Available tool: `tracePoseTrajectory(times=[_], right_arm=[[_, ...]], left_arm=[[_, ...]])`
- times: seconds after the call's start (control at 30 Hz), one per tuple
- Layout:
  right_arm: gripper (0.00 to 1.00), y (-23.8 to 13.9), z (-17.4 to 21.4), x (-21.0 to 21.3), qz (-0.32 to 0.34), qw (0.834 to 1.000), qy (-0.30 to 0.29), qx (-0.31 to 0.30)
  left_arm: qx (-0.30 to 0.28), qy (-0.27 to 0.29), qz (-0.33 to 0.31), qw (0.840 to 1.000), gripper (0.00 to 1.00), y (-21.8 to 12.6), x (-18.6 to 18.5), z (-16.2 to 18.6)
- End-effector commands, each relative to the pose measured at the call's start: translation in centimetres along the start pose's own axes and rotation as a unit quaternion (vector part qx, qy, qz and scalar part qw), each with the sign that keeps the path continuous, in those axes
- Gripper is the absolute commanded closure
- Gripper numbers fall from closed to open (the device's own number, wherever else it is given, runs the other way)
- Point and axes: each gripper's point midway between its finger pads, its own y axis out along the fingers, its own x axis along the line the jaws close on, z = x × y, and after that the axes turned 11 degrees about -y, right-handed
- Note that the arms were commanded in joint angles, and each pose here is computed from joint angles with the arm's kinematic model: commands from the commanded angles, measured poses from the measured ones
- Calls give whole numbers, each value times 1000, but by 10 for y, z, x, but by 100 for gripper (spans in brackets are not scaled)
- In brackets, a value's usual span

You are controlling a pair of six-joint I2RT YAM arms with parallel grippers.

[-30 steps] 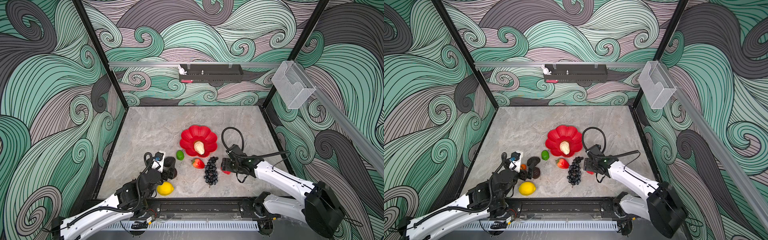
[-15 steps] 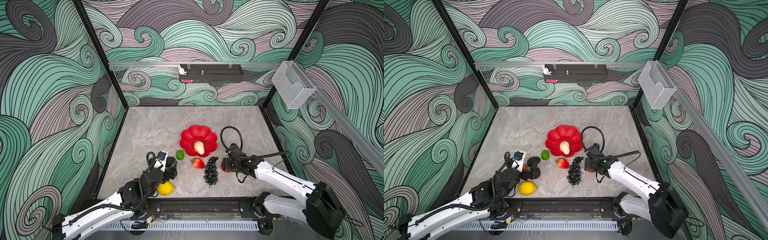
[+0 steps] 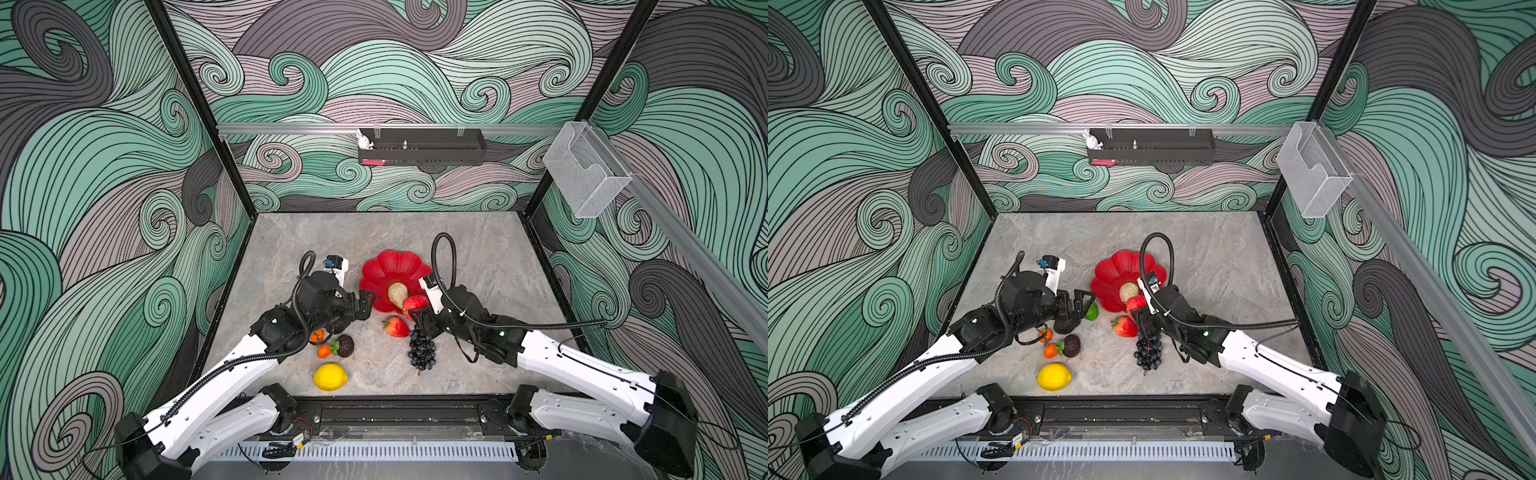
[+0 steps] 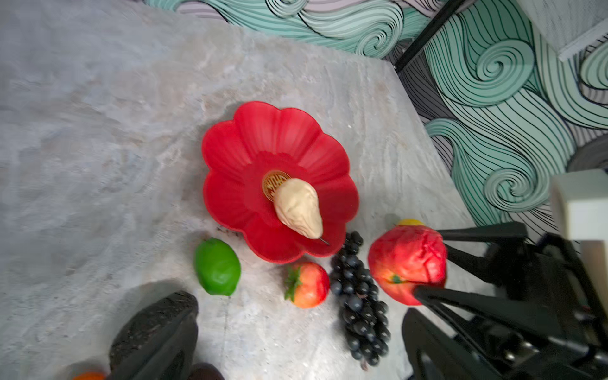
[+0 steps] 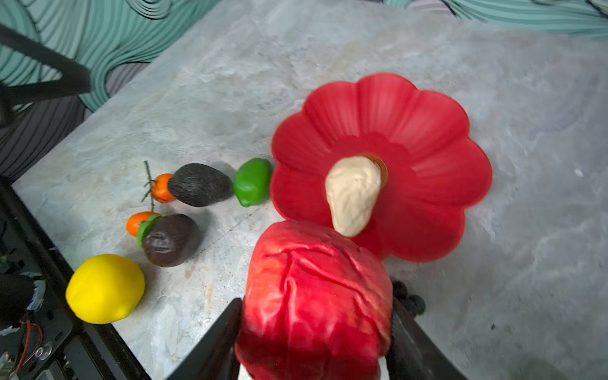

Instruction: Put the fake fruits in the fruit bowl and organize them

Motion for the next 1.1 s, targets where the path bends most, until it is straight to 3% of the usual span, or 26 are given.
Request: tracePoseTrajectory(times=[0.0,0.23,0.53,0.7,0.93,1.07], right_arm=[[38,-2,-35,14,-8,994,-66,-88],[40,7,-48,43,-18,982,-134,-131],[41,8,-58,58,-19,976,-150,-159],[41,3,-64,64,-31,973,-145,-175],[40,6,-65,66,-28,974,-146,-173],[37,5,-66,64,-25,975,-140,-172]], left_arm=[[92,-28,43,994,1,-6,-19,23],[138,-49,87,985,1,-1,-41,27],[157,-63,81,982,4,8,-36,30],[164,-65,93,980,11,14,-39,32],[163,-62,109,979,34,14,-44,30],[160,-58,114,979,40,15,-45,30]])
